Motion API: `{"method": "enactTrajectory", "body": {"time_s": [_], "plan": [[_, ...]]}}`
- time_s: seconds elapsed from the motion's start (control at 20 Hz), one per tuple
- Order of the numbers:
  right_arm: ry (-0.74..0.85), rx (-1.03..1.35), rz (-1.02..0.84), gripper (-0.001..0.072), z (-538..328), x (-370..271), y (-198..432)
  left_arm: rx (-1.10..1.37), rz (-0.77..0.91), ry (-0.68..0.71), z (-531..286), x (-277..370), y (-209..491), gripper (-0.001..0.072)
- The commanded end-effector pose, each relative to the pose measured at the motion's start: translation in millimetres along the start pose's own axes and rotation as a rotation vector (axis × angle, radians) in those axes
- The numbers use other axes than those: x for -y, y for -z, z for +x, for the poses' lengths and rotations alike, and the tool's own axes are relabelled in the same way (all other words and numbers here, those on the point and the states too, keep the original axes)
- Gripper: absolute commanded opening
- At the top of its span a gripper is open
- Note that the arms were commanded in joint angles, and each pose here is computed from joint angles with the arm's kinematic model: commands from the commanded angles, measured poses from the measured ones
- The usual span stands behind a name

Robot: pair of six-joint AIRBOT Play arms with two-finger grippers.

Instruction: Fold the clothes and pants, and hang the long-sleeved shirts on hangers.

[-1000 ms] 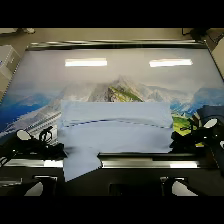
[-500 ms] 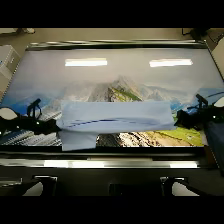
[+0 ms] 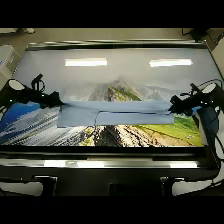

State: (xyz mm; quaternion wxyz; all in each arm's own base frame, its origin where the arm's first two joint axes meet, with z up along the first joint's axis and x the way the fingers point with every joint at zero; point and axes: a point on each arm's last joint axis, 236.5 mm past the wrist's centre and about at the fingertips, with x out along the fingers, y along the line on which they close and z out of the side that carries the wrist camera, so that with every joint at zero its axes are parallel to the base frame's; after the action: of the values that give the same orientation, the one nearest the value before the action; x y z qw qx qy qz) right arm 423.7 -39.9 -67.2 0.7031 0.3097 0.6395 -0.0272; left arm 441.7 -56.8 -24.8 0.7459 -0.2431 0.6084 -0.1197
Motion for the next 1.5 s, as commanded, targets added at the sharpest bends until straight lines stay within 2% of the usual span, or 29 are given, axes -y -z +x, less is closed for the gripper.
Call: {"method": "enactTrajectory", "body": {"time_s": [0.0, 0.2, 0.25, 0.35, 0.4, 0.55, 0.6, 0.65, 0.8, 0.95, 1.15, 1.2, 1.3, 1.4, 1.45], "plan": [[-0.080, 0.033, 0.059, 0.0039, 17.7, -13.7, -18.6, -0.028, -0.012, 0.014, 27.5, -1.6, -15.8, 0.0019], [-0.088, 0.011, 0.067, 0.0046, 20.5, -14.4, -14.4, -0.134, -0.025, 0.016, 52.1, -6.5, 5.3, 0.0030], [-0.087, -0.001, 0.064, 0.0124, 19.2, -14.6, -11.8, -0.135, -0.025, 0.017, 51.2, -6.1, 5.2, 0.0137], [-0.085, -0.011, 0.050, 0.0489, 4.8, -12.3, -14.6, -0.155, -0.021, 0.025, 37.8, -4.7, 7.7, 0.0668], [-0.082, -0.005, 0.046, 0.0569, -5.9, -6.5, -19.6, -0.163, -0.024, 0.032, 26.2, -5.1, 7.6, 0.0674], [-0.071, 0.012, 0.096, 0.0579, -25.8, 24.0, -30.3, -0.123, -0.015, 0.039, -9.8, -2.1, 1.4, 0.0658], [-0.071, -0.004, 0.096, 0.0661, -23.2, 28.5, -28.3, -0.099, -0.001, 0.040, -19.7, 3.5, -0.8, 0.0658], [-0.071, -0.030, 0.087, 0.0714, -16.7, 30.1, -24.4, -0.077, 0.014, 0.042, -28.2, 10.4, -2.4, 0.0658], [-0.160, -0.076, 0.073, 0.0718, 4.1, 15.9, -21.9, -0.039, 0.067, 0.066, -44.5, 38.5, -0.9, 0.0657], [-0.206, -0.118, 0.107, 0.0712, 18.6, 11.5, -18.4, -0.032, 0.127, 0.076, -49.3, 64.4, 6.4, 0.0657], [-0.199, -0.195, 0.070, 0.0663, 35.1, -0.7, -0.7, -0.050, 0.191, 0.092, -37.7, 93.1, 17.1, 0.0658], [-0.191, -0.198, 0.054, 0.0518, 38.2, -5.1, 1.1, -0.053, 0.202, 0.097, -35.0, 99.4, 19.2, 0.0658], [-0.210, -0.188, 0.048, 0.0038, 36.4, -14.6, 0.0, -0.070, 0.228, 0.108, -29.5, 112.0, 26.6, 0.0657], [-0.254, -0.164, -0.010, 0.0037, 18.8, -30.0, 0.0, -0.068, 0.256, 0.114, -22.4, 124.8, 30.1, 0.0656], [-0.267, -0.139, -0.036, 0.0037, 4.7, -38.4, -0.8, -0.054, 0.269, 0.120, -16.4, 134.4, 29.7, 0.0599]]}}
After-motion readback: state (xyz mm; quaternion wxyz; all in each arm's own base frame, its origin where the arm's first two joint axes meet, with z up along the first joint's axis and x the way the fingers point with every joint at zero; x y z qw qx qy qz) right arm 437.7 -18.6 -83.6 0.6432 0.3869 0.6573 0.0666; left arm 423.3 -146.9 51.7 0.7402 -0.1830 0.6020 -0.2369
